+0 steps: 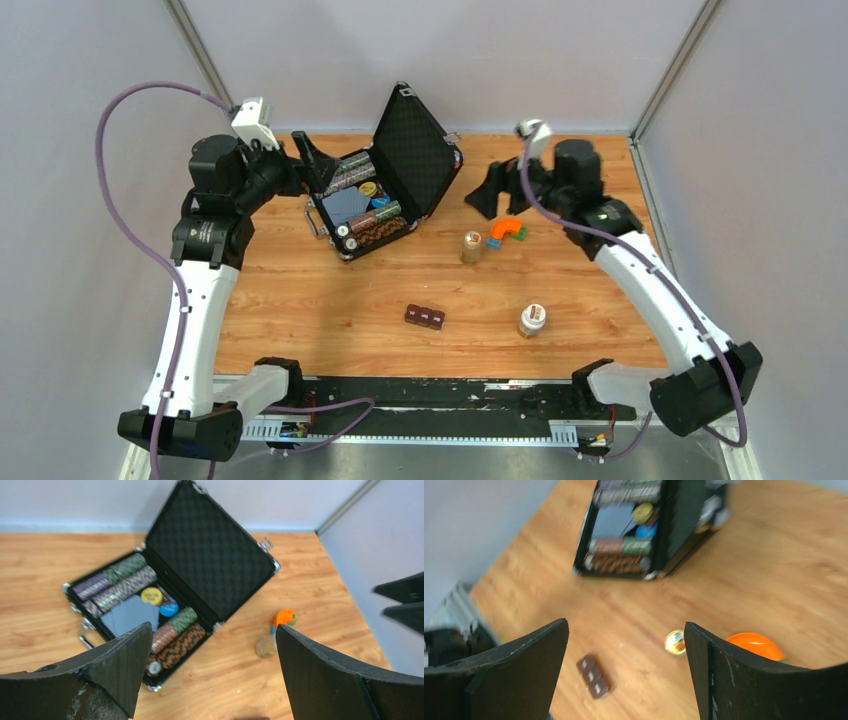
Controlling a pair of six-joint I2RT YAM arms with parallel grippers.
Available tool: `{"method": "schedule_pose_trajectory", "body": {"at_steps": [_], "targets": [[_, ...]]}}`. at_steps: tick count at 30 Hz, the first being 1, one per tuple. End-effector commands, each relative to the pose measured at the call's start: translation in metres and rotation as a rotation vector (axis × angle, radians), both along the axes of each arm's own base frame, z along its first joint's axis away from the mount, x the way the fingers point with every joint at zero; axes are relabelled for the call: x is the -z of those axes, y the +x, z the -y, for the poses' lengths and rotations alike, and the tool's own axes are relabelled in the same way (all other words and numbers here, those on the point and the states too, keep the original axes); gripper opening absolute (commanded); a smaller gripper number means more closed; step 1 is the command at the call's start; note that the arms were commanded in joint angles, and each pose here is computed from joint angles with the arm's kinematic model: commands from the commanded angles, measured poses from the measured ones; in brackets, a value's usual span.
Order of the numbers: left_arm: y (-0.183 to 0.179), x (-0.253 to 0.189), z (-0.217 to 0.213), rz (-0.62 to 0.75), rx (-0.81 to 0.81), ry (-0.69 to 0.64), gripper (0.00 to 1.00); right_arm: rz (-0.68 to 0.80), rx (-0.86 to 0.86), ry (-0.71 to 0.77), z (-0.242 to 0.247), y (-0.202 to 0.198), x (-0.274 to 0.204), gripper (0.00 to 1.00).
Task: Sort the pills into containers
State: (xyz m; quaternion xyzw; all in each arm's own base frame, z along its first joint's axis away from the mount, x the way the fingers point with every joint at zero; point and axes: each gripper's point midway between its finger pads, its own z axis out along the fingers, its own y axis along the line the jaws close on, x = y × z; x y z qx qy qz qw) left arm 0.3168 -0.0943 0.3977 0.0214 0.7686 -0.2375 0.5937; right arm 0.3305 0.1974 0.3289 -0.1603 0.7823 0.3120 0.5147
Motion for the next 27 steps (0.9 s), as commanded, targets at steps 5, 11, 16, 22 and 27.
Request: {"method": "schedule_pose_trajectory", "body": {"at_steps": [5,11,16,22,27], "targets": [[0.005,0.036,0.008,-0.12,0.024,-0.044,1.0,-0.089,-0.477,-0.276,-0.103,-0.076,0.122,1.0],[0.006,0.054,0.001,-0.165,-0.016,-0.022,1.0,-0.116,-0.566,-0.527,-0.131,-0.11,0.201,1.0],[0.005,0.061,-0.002,-0.178,-0.036,-0.016,1.0,-0.203,-0.635,-0.596,-0.138,-0.129,0.244,0.9],[0.0,0.073,-0.004,-0.202,-0.048,-0.014,1.0,-0.3,-0.713,-0.631,-0.133,-0.154,0.274,0.76],[-0.004,0.082,-0.007,-0.218,-0.065,-0.008,1.0,-0.313,-0.728,-0.69,-0.121,-0.166,0.292,0.79]]}}
